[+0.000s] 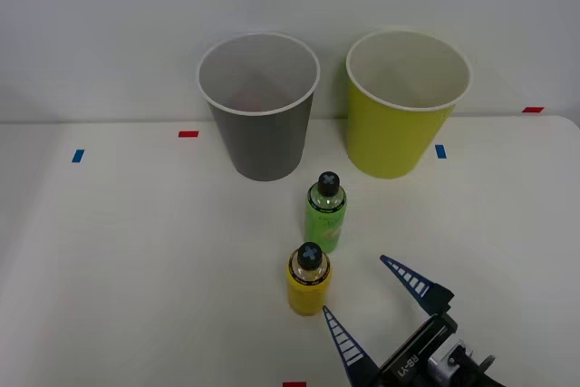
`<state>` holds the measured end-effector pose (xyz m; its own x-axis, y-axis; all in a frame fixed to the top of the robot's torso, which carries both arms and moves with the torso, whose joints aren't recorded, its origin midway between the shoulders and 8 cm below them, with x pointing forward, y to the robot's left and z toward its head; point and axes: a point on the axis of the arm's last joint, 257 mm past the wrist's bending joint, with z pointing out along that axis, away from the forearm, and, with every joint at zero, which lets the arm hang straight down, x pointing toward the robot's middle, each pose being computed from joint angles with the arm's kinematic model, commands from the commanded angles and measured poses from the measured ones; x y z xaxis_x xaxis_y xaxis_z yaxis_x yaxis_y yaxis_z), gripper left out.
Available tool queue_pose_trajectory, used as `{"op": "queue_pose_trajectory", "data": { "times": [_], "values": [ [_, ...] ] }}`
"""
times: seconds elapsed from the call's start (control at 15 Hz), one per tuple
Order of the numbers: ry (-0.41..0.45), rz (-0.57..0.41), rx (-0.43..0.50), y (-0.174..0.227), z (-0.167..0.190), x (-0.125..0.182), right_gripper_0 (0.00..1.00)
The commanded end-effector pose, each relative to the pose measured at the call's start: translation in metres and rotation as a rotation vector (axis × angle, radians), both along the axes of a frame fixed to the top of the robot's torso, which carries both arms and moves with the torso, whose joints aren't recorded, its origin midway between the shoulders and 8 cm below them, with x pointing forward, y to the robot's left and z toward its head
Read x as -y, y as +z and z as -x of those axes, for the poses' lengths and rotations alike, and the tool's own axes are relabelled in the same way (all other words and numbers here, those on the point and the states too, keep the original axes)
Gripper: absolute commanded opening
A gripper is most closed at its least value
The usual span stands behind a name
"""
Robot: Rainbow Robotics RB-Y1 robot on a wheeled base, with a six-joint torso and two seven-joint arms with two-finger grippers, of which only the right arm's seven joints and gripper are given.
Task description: Put cans in the gray bin, plastic bottles in the light green bin
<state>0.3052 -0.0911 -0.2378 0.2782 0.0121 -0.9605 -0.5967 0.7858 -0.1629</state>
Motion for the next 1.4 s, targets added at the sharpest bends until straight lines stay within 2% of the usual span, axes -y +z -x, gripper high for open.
{"op": "queue_pose_trajectory", "data": {
  "times": [0.07, 0.33, 0.53, 0.87, 1.4],
  "values": [
    [0.027, 0.059, -0.01, -0.007, -0.012, -0.012, 1.0],
    [0.075, 0.077, -0.015, -0.004, -0.024, -0.031, 1.0],
    [0.112, 0.052, -0.048, -0.004, -0.024, -0.046, 1.0],
    [0.136, 0.019, -0.058, 0.001, -0.025, -0.061, 1.0],
    [0.173, 0.05, -0.092, 0.0, -0.04, -0.085, 1.0]
  ]
}}
